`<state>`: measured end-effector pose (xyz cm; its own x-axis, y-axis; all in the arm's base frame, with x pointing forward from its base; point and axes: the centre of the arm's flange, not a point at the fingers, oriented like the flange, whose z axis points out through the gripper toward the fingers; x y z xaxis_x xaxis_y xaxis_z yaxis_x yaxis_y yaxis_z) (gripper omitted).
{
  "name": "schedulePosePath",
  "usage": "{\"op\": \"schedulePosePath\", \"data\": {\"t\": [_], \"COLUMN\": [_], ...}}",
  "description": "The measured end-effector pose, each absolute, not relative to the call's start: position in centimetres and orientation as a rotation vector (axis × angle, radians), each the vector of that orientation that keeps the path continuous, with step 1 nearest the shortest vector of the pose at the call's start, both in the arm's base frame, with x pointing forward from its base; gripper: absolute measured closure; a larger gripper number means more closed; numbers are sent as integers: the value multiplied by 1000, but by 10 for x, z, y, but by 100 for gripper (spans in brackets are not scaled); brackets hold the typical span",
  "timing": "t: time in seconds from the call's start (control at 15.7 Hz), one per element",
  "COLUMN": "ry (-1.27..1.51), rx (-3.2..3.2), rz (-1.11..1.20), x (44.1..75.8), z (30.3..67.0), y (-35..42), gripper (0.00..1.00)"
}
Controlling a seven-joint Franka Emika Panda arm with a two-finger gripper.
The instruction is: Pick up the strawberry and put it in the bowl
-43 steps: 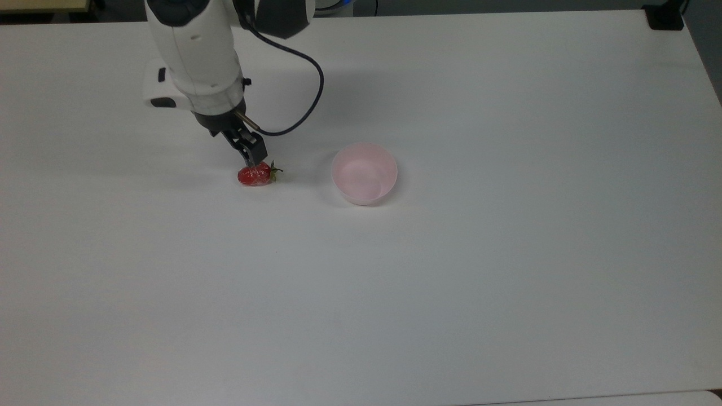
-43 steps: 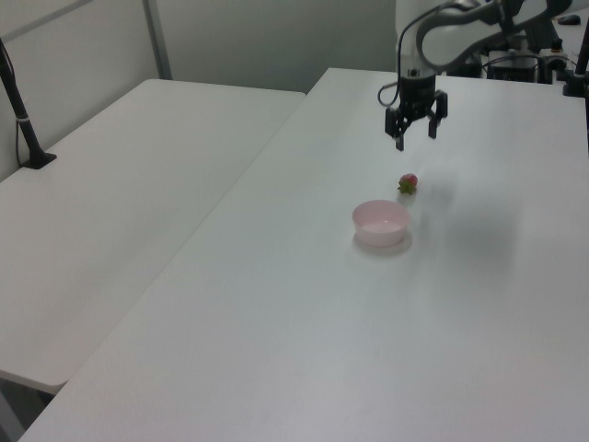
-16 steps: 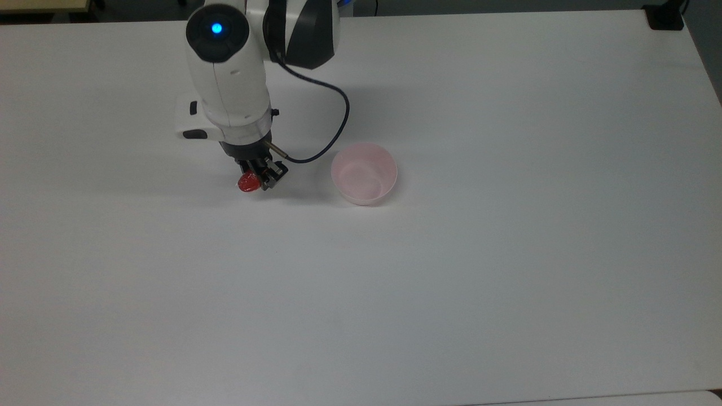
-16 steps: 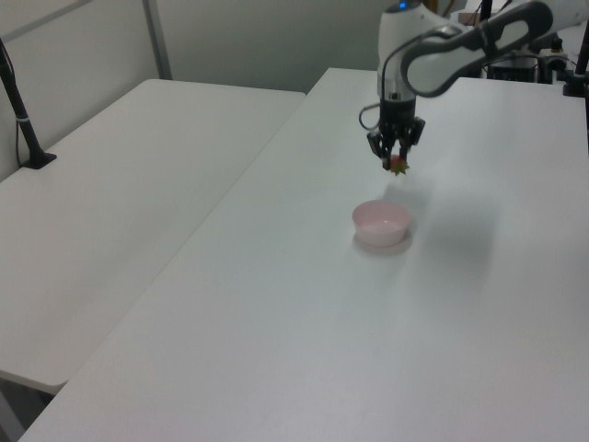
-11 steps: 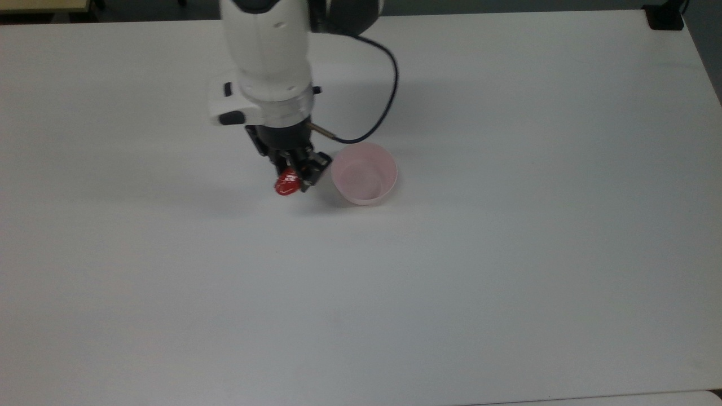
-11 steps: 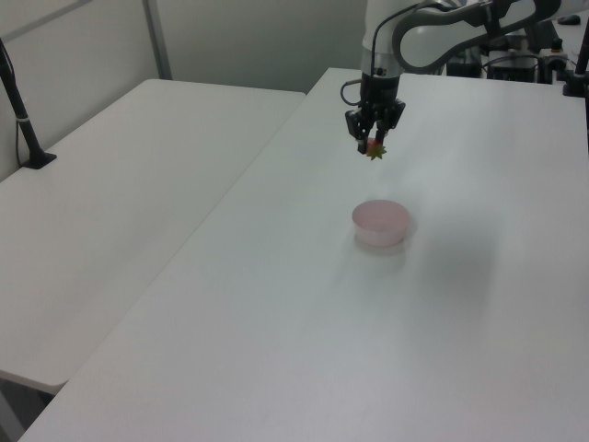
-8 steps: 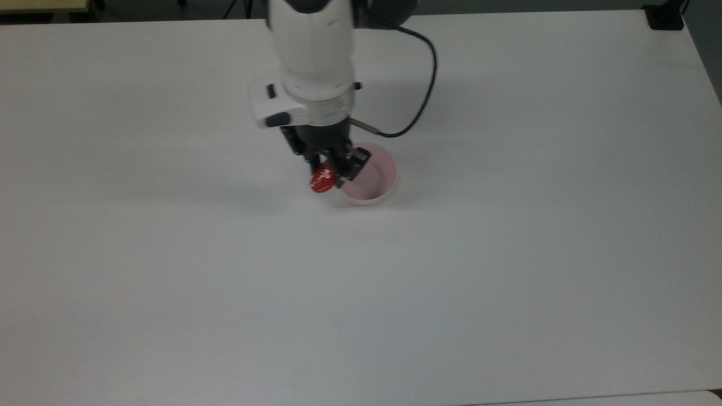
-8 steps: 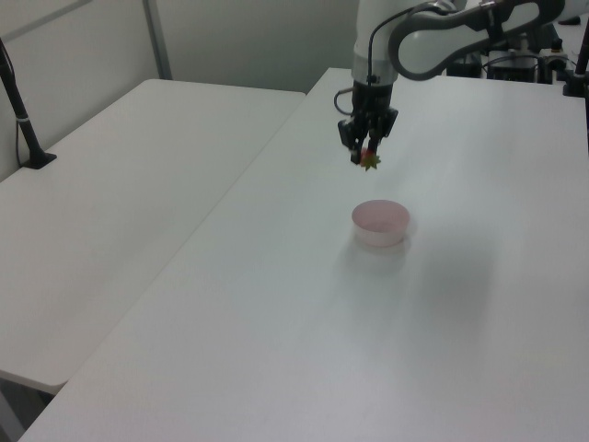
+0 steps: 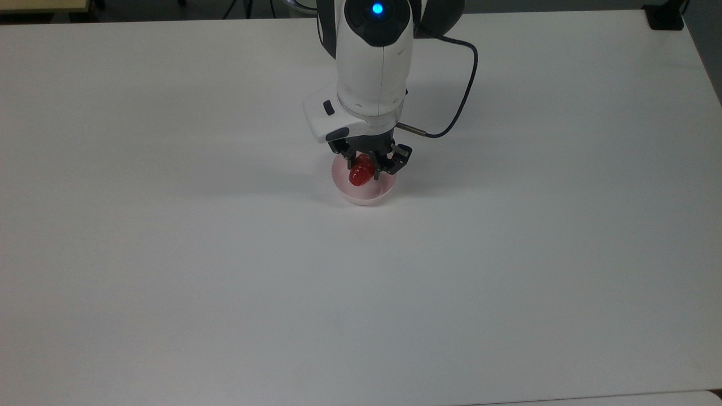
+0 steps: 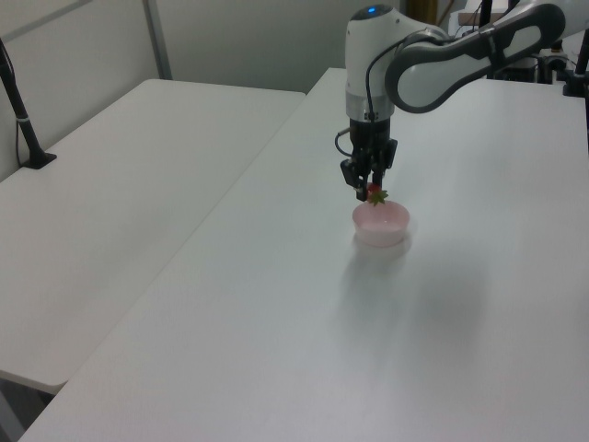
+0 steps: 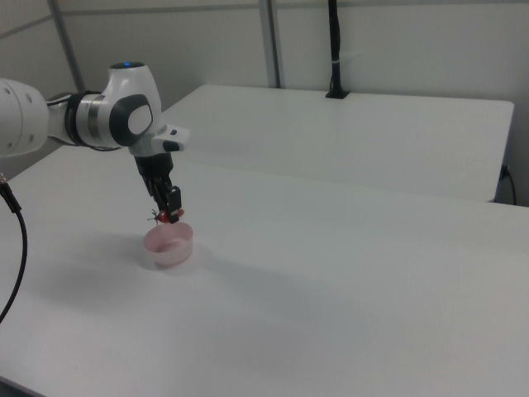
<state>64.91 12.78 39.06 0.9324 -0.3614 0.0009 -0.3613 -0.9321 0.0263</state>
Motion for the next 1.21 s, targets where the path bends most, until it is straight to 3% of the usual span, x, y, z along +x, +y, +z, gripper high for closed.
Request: {"op": "schedulePosePath", "data": {"t": [0.13,0.38,0.57,0.77,1.02,1.21], "ry": [-516,-465,-375,-265,-143,-175], "rx": [3063,3069,3082,3086,3093,3100], "rz": [-43,-41,-3,24,33,42], "x": [644,642,645,637,602,580], "z": [380,381,405,463,548,582], "y": [131,132,120,82,22,-12], "gripper": [39,0,0,0,0,0]}}
